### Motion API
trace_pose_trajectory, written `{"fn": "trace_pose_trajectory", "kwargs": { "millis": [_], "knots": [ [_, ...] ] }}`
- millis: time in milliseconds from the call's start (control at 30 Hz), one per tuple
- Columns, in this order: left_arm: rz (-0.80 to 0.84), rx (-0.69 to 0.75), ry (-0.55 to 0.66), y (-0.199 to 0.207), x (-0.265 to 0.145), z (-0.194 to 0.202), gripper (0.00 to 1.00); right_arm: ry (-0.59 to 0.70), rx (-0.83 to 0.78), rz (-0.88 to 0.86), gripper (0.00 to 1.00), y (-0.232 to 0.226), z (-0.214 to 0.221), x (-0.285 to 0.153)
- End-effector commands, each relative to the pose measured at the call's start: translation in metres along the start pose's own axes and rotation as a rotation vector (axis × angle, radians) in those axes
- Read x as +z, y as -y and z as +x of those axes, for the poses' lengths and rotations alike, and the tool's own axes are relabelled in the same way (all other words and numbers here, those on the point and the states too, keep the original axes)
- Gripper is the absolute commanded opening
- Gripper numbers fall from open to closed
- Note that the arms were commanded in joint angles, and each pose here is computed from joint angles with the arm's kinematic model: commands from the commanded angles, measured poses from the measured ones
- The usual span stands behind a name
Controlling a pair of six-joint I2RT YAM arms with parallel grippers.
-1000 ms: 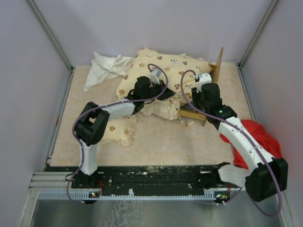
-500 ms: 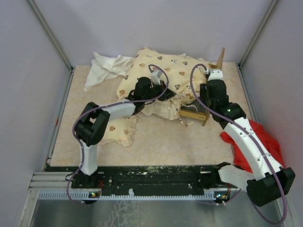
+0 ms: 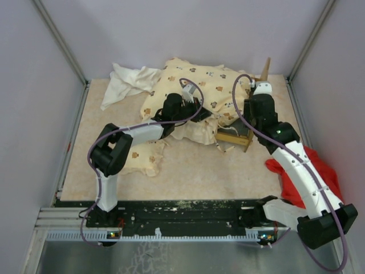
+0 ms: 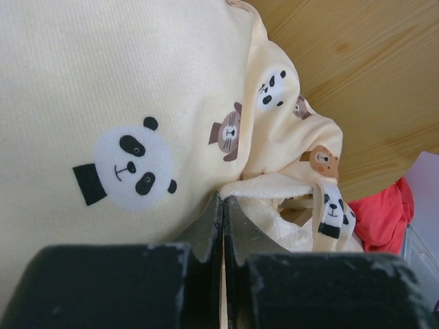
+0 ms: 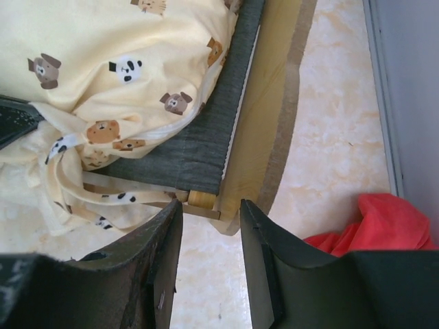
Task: Set up the pet bed
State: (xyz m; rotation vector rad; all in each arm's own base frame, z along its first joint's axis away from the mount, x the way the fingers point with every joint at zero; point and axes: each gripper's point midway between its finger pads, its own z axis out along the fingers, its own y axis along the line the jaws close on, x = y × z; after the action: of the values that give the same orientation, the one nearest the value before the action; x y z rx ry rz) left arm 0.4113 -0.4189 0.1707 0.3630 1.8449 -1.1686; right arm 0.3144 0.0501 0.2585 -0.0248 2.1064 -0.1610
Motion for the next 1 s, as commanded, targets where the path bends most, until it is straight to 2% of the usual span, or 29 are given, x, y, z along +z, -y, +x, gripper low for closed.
{"fn": "trace_pose_trajectory", "kwargs": {
  "millis": [0, 333, 533, 600, 700, 767, 900, 967],
  "knots": [
    [0.002, 0.032, 0.036, 0.001, 0.004, -0.011, 0.0, 0.079, 0.142, -0.007, 0.39, 0.008, -0.027, -0.03],
    [-0.003, 0.046, 0.039, 0.001, 0.004, -0.013, 0.0, 0.066, 0.11, 0.222, 0.43, 0.048, -0.013, -0.03],
    [-0.004, 0.052, 0.042, 0.002, 0.004, -0.014, 0.0, 0.128, 0.103, 0.152, 0.43, 0.029, -0.017, -0.001],
    [0.005, 0.056, 0.046, 0.006, 0.004, -0.014, 0.0, 0.133, 0.07, 0.178, 0.37, 0.033, -0.018, 0.01],
    [0.022, 0.075, 0.077, 0.01, 0.007, -0.018, 0.0, 0.183, 0.033, 0.219, 0.18, 0.046, -0.03, 0.027],
    [0.028, 0.089, 0.102, 0.01, 0.007, -0.018, 0.0, 0.209, 0.025, 0.211, 0.1, 0.051, -0.034, 0.039],
    [0.037, 0.094, 0.124, 0.01, 0.01, -0.019, 0.0, 0.228, 0.01, 0.194, 0.0, 0.057, -0.038, 0.06],
    [0.044, 0.099, 0.138, 0.01, 0.012, -0.022, 0.0, 0.253, -0.009, 0.174, 0.0, 0.057, -0.043, 0.068]
  ]
}}
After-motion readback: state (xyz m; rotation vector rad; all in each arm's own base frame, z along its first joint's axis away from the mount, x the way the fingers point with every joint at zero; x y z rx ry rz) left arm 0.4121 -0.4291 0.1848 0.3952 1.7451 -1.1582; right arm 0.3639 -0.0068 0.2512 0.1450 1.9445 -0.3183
